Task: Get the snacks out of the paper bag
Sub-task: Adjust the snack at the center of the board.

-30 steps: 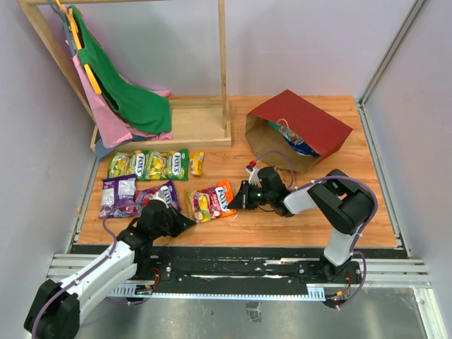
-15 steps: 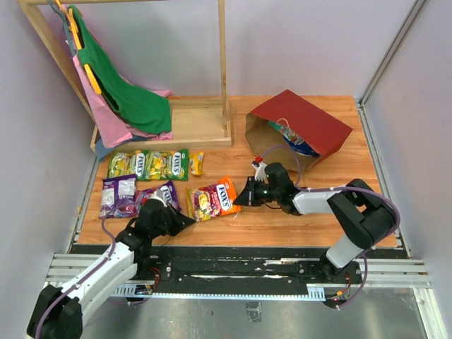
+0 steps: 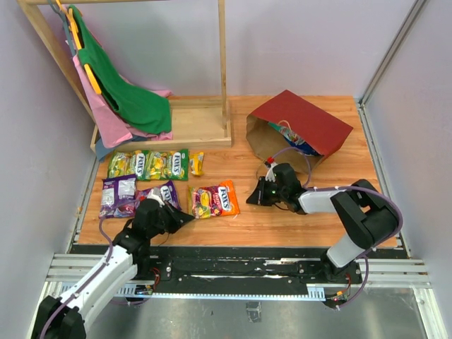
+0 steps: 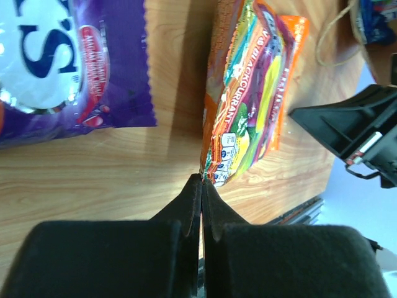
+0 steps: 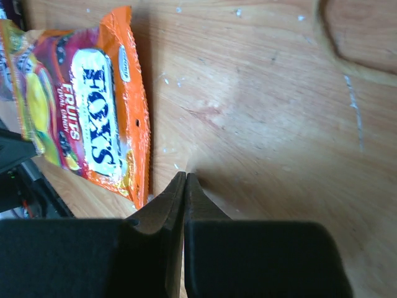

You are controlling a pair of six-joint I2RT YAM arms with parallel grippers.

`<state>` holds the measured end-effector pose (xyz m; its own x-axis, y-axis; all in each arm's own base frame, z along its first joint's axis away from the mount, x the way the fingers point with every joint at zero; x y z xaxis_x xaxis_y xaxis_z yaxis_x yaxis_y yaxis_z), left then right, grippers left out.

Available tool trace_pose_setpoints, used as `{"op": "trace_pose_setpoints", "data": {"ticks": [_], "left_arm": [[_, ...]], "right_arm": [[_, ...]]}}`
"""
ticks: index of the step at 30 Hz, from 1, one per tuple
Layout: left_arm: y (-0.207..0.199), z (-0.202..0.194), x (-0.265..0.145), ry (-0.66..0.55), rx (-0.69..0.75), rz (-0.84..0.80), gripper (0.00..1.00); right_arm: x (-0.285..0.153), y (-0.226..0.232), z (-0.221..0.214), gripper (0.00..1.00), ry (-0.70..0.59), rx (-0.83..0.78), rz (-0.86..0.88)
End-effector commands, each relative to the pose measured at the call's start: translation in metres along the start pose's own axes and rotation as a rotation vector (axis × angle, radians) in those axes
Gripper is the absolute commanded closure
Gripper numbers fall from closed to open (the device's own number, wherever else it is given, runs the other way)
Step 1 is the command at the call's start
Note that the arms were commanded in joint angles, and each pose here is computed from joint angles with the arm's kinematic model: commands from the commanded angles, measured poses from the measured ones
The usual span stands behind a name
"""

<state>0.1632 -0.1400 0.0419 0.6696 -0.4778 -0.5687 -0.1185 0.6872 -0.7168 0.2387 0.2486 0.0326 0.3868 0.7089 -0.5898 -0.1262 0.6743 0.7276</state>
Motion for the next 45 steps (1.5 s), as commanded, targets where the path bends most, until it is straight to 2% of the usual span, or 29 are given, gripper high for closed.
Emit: {"op": "trace_pose_setpoints", "data": {"ticks": [1,7,8,10,11,13,19,21,23,24,26,30,36,45], "left_arm": [[-0.002,-0.013,-0.003,0.064,-0.023,-0.055,1.0],[0.009,-0.021,0.001,0.109,-0.006,-0.01,0.99],[0.012,-0.021,0.003,0.115,0.004,0.004,0.99],[0.015,-0.022,0.004,0.124,0.014,0.028,0.94],[0.017,-0.022,0.005,0.129,0.017,0.039,0.93],[0.017,-0.021,0.006,0.128,0.022,0.04,0.94],[0.017,-0.02,0.005,0.123,0.027,0.046,0.97],[0.018,-0.019,0.005,0.118,0.028,0.047,0.97],[0.017,-0.019,0.005,0.115,0.03,0.045,0.98],[0.018,-0.018,0.005,0.115,0.03,0.045,0.98],[0.018,-0.018,0.005,0.115,0.032,0.046,0.99],[0.017,-0.018,0.005,0.115,0.032,0.044,1.0],[0.02,-0.019,0.004,0.114,0.027,0.048,1.0],[0.031,-0.02,-0.001,0.095,0.005,0.105,0.99]], "right_arm": [[-0.009,-0.015,0.006,0.99,-0.036,-0.041,-0.089],[-0.006,0.007,0.001,0.99,-0.022,-0.08,-0.026],[-0.004,0.011,-0.001,0.92,-0.016,-0.083,-0.007],[0.001,0.02,-0.004,0.65,-0.005,-0.079,0.031],[0.003,0.024,-0.006,0.57,0.001,-0.079,0.047],[0.005,0.034,-0.008,0.54,-0.015,-0.11,0.06],[-0.011,0.094,-0.003,0.59,-0.161,-0.488,-0.064],[-0.014,0.111,-0.002,0.59,-0.183,-0.563,-0.068],[-0.009,0.124,-0.004,0.66,-0.166,-0.601,-0.05],[-0.004,0.129,-0.006,0.73,-0.149,-0.607,-0.031],[0.009,0.135,-0.014,0.84,-0.092,-0.607,0.001],[0.037,0.146,-0.032,0.98,0.045,-0.591,0.074],[0.061,0.138,-0.052,0.99,0.157,-0.543,0.122],[0.068,0.042,-0.021,0.99,0.159,-0.298,-0.031]]}}
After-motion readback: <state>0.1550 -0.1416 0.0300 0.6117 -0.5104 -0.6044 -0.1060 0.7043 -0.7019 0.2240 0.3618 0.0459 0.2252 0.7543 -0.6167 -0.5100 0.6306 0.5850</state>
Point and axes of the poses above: each gripper's point midway between its finger pads, its own x axis out along the fingers, its own y axis along the line the jaws close on, z = x × y, the point moved 2 cm from there along -x, back along the fingers, and after that the axes turned 9 degrees about x, right-handed, at the moved point
